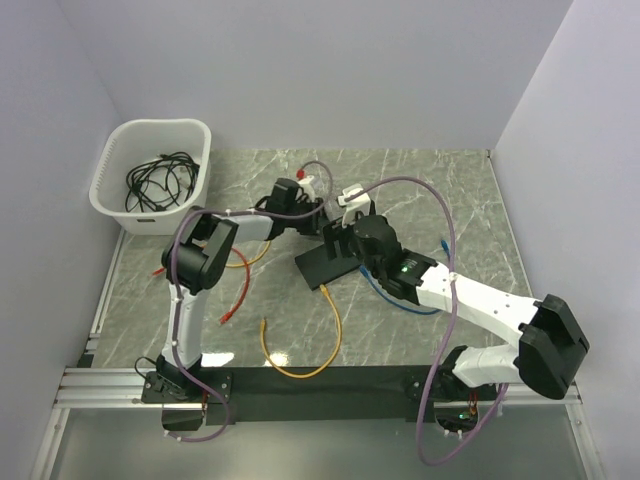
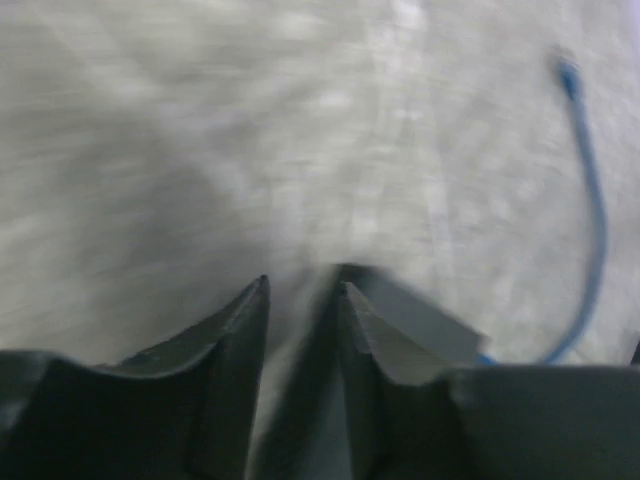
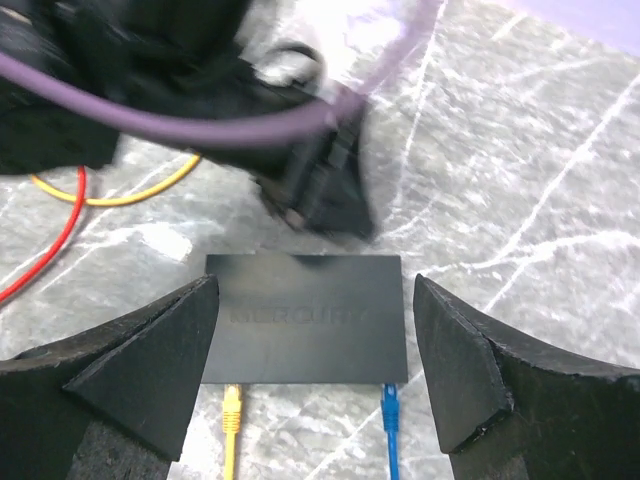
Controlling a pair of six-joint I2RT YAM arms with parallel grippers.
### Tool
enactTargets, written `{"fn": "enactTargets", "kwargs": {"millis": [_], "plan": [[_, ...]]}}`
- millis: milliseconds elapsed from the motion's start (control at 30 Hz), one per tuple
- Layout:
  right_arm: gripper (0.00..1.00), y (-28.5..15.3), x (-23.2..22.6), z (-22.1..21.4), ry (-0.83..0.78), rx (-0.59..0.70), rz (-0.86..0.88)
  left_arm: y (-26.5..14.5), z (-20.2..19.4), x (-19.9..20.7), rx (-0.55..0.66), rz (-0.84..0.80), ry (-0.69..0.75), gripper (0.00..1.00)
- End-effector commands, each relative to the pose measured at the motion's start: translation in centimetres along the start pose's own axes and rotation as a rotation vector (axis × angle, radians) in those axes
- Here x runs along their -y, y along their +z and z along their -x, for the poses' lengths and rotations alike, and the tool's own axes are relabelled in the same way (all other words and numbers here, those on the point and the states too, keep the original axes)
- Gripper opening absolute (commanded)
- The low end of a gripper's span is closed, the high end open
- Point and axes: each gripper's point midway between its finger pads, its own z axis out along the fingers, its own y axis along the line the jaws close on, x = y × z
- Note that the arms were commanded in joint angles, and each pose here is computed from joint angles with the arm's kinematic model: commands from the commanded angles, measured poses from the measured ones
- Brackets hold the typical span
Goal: Insert the plug into the switch port
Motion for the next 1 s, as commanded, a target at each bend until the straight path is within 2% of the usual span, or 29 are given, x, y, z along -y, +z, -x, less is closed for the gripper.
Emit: {"fn": "enactTargets", "kwargs": {"millis": [0, 167, 600, 767, 967], "plan": [[0.85, -0.8, 1.1, 0.2, 0.046, 0.016, -0.056, -3.3, 0.7, -3.9, 0.012, 0.148, -0.061, 0.44], [0.85, -0.5, 1.2, -0.3, 0.061, -0.001, -0.066, -6.8, 3.5, -5.4, 0.086, 0.229, -0.047, 0.46], [0.84, 0.3, 0.3, -1.6, 0.08, -0.022, -0.038, -11.7, 6.4, -6.7, 0.197, 0.316, -0.08, 0.44], [0.83, 0.4, 0.2, -1.9, 0.084, -0.033, -0.033, -13.6, 7.8, -8.1, 0.235, 0.462, -0.074, 0.43], [0.83, 0.5, 0.1, -2.0, 0.088, -0.041, -0.03, -14.7, 7.9, -10.1, 0.227, 0.586, -0.071, 0.44]]}}
